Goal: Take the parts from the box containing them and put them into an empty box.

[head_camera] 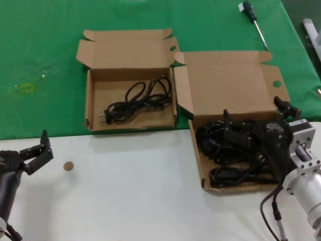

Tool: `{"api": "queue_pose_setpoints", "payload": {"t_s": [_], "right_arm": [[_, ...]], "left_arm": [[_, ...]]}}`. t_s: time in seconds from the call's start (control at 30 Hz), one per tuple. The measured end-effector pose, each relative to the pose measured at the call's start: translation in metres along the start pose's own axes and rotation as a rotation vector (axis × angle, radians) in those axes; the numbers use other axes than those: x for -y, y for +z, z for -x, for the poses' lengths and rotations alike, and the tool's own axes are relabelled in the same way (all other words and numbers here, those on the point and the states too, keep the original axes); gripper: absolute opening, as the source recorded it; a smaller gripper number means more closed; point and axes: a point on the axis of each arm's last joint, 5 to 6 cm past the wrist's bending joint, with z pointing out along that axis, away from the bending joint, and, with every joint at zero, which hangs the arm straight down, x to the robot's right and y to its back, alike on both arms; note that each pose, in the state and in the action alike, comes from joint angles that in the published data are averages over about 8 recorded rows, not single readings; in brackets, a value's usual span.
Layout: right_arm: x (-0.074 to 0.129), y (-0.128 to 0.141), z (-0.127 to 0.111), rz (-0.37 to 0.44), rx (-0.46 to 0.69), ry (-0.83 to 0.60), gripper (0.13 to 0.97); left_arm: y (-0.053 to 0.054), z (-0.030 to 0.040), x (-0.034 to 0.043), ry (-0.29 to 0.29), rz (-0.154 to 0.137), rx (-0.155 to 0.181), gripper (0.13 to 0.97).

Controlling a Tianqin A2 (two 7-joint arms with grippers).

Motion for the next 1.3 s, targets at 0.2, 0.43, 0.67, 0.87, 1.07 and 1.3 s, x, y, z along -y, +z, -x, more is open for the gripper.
{"api": "queue_pose_setpoints", "payload": {"t_s": [0.2,0.43,0.67,0.87,1.07,1.3], "right_arm": [[0.0,0.0,0.0,0.0,0.0,0.0,0.966],[0.0,0.0,0.0,0.0,0.0,0.0,0.966],[0.0,0.0,0.0,0.0,0.0,0.0,0.966],[0.0,0.0,0.0,0.0,0.0,0.0,0.966],[0.0,0.0,0.0,0.0,0.0,0.0,0.966],[0.0,0.0,0.0,0.0,0.0,0.0,0.966]], "left_arm": [[0.0,0.0,0.0,0.0,0.0,0.0,0.966],[0.0,0.0,0.0,0.0,0.0,0.0,0.966],[0.0,0.0,0.0,0.0,0.0,0.0,0.966],[0.0,0.0,0.0,0.0,0.0,0.0,0.966],[0.0,0.0,0.0,0.0,0.0,0.0,0.966],[0.0,0.0,0.0,0.0,0.0,0.0,0.966]]}}
